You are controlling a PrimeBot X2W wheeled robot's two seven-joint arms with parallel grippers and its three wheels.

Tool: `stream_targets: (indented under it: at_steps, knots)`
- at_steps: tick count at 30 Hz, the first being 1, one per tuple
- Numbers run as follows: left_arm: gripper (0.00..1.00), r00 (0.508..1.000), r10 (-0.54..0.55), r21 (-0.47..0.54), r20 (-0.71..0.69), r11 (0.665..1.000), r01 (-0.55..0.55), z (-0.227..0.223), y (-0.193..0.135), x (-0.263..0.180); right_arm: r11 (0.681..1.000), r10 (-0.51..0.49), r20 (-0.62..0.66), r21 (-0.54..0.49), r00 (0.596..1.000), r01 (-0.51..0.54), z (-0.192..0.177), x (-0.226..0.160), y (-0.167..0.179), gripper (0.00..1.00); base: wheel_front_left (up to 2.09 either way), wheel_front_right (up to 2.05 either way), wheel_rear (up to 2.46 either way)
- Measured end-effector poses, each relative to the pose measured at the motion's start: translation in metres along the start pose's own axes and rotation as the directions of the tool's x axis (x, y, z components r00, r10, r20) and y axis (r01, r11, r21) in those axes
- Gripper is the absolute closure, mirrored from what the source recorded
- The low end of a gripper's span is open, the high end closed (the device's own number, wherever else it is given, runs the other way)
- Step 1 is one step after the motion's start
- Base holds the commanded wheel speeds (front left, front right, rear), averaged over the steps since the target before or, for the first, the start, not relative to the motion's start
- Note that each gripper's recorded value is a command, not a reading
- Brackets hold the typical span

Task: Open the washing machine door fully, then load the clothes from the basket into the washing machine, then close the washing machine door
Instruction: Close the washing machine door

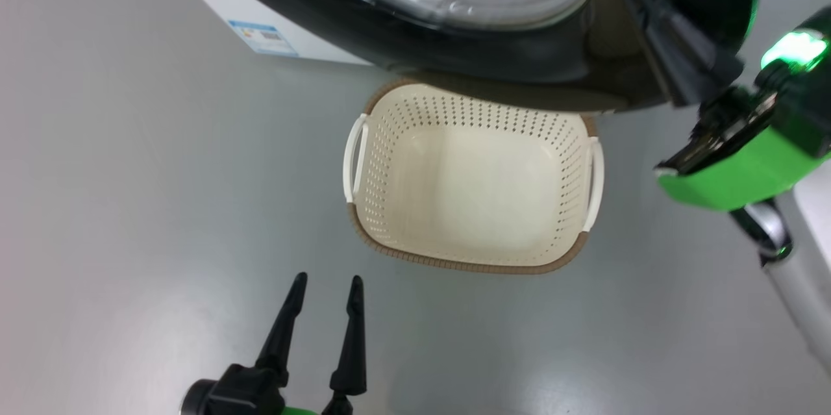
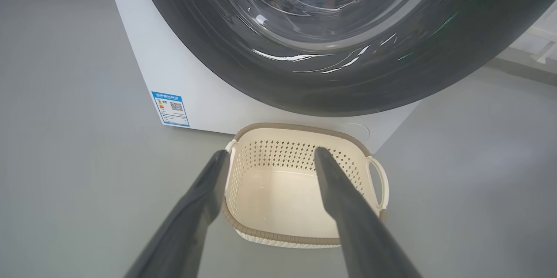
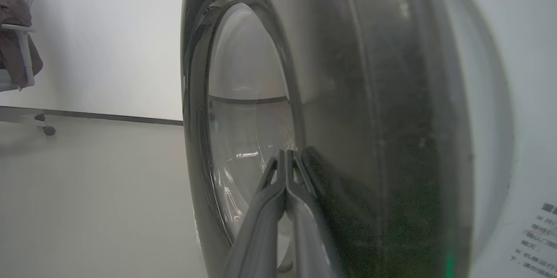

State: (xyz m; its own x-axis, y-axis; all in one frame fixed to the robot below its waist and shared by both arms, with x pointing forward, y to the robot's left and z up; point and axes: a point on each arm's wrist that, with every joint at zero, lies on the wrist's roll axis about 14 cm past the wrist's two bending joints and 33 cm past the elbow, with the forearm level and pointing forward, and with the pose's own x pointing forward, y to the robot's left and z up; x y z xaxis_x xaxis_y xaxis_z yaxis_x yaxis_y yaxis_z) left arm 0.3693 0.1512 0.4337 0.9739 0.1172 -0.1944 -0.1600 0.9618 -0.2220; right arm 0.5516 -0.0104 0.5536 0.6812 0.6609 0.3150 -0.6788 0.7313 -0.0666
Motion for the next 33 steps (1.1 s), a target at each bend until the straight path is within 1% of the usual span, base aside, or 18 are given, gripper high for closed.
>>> stream_targets:
  at_steps: [8, 19, 28, 33]
  knots:
    - [0.00, 0.999, 0.014, 0.002, -0.034, 1.000, -0.014, -0.010, 0.002, -0.002, 0.998, 0.013, 0.001, -0.059, 1.000, -0.013, -0.010, 0.028, -0.022, 1.00, 0.00, 0.00, 0.00]
    - [0.00, 0.997, 0.059, 0.015, -0.042, 0.998, -0.059, -0.010, 0.014, -0.009, 0.987, -0.013, 0.038, -0.157, 0.999, 0.019, 0.005, 0.069, -0.060, 1.00, 0.00, 0.00, 0.00]
    - [0.00, 0.998, 0.059, 0.009, -0.028, 0.998, -0.059, -0.006, 0.014, -0.013, 0.979, -0.001, -0.003, -0.206, 1.000, 0.001, 0.008, 0.073, -0.064, 1.00, 0.00, 0.00, 0.00]
    - [0.00, 0.999, 0.044, 0.003, -0.018, 0.999, -0.044, -0.003, 0.012, -0.013, 0.972, 0.002, 0.027, -0.237, 1.000, 0.004, 0.029, 0.070, -0.064, 1.00, 0.00, 0.00, 0.00]
